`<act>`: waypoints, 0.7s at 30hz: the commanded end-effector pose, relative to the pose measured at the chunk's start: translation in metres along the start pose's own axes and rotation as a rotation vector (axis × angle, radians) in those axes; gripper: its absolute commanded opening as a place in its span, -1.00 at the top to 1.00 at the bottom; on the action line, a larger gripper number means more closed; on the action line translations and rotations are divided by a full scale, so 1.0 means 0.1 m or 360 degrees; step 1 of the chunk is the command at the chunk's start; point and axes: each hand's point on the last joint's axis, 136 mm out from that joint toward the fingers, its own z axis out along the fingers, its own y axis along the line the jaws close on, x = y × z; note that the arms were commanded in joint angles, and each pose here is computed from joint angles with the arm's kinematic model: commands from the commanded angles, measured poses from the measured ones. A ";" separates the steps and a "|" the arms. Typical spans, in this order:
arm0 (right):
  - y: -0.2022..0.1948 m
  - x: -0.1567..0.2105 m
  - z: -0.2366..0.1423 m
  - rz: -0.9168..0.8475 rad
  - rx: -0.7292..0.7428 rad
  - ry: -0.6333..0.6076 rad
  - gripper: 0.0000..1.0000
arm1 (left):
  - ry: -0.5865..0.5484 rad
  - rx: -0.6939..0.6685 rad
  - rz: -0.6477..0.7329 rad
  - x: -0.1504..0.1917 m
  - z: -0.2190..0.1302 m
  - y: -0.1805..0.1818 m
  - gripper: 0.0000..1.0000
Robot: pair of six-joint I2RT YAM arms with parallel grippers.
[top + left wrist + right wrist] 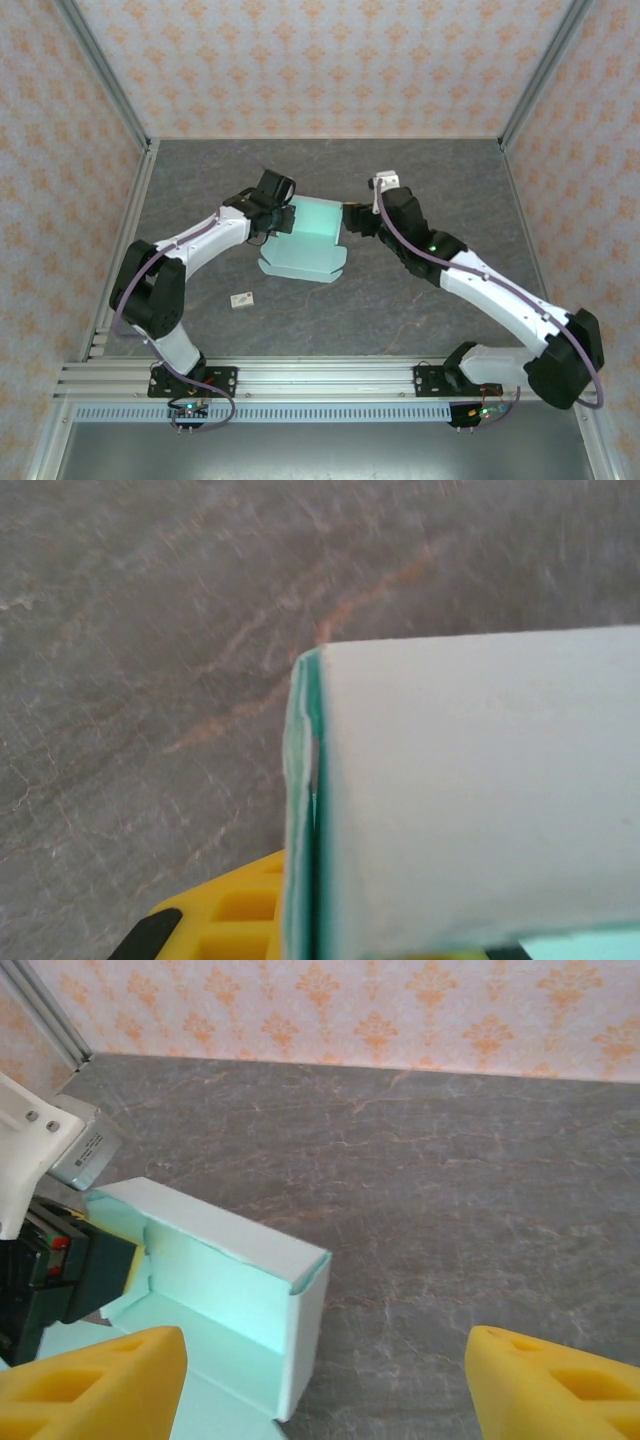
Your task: Fold the paper box
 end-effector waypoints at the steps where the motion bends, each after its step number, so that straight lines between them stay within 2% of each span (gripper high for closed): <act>1: -0.15 0.32 -0.02 0.0058 0.0035 0.0131 -0.47 | 0.0411 0.0110 0.0281 0.45 -0.06 -0.11 1.00; 4: -0.25 0.44 -0.08 0.0062 0.0075 0.0153 -0.46 | 0.0582 0.0134 0.0458 0.55 -0.10 -0.10 1.00; 7: -0.30 0.54 -0.14 0.0077 0.0080 0.0160 -0.46 | 0.0832 0.0179 0.0637 0.70 -0.14 -0.10 1.00; 10: -0.38 0.64 -0.21 0.0066 0.0114 0.0166 -0.46 | 0.1032 0.0166 0.0753 0.80 -0.03 -0.07 1.00; 15: -0.55 0.75 -0.29 0.0030 0.0203 0.0150 -0.46 | 0.1113 0.0213 0.0871 0.73 0.16 -0.24 1.00; 21: -0.61 0.82 -0.30 0.0007 0.0239 0.0168 -0.46 | 0.1179 0.0133 0.0978 0.68 0.46 -0.33 1.00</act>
